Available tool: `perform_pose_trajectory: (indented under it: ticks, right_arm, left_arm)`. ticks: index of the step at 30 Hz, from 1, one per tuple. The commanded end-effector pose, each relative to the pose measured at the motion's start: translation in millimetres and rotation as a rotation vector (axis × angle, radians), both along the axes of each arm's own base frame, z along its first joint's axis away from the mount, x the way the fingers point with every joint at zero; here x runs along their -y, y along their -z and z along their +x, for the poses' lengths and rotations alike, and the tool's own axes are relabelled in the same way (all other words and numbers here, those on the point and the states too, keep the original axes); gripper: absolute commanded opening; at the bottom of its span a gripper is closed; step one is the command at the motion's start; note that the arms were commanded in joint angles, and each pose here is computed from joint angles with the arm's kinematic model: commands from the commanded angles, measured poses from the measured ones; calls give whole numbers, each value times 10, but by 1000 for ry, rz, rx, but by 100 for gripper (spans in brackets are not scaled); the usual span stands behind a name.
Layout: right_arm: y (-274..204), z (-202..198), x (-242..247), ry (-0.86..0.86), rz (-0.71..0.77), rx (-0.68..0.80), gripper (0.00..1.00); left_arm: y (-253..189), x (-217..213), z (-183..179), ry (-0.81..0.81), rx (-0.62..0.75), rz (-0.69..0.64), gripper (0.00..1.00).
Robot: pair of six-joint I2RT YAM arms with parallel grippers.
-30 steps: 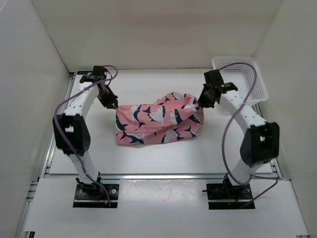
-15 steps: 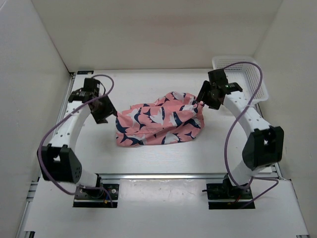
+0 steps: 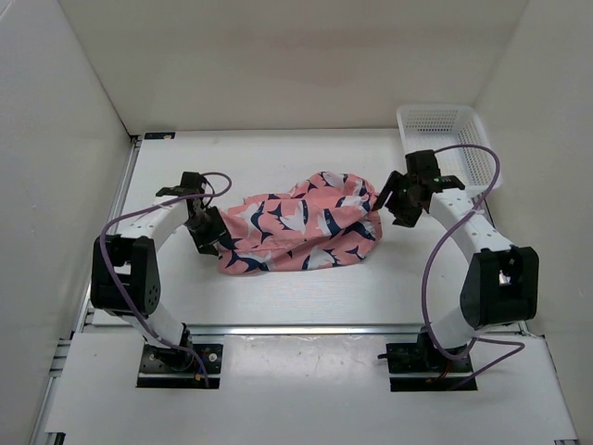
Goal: Fold and stack the shorts
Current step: Flatten the shorts out
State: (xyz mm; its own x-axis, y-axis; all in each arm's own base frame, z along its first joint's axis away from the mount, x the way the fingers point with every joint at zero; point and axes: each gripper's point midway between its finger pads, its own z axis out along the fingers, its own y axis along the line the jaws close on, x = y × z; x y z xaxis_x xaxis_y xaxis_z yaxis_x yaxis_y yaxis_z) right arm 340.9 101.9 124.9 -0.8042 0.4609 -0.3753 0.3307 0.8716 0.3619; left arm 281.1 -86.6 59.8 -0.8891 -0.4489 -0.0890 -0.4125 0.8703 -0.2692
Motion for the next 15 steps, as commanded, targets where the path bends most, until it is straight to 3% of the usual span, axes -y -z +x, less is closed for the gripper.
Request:
perform_pose_trajectory:
  ticks: [1, 2, 4, 11, 14, 15]
  right_arm:
    - [-48, 196, -194, -30, 117, 47, 73]
    - [25, 220, -228, -39, 128, 22, 71]
    - [13, 324, -267, -41, 162, 31, 70]
    - [-5, 572, -333, -32, 184, 46, 64]
    - [64, 642, -347, -23, 186, 29, 51]
    - [56, 678, -355, -16, 191, 29, 38]
  left_arm:
    - [-199, 161, 241, 51, 106, -55, 53]
    - [-241, 183, 272, 54, 117, -66, 29]
    - [-241, 183, 273, 54, 117, -66, 11]
    - [-394, 188, 285, 47, 165, -74, 11]
    - [-498, 171, 270, 35, 192, -70, 11]
    - [-498, 171, 270, 35, 192, -70, 11]
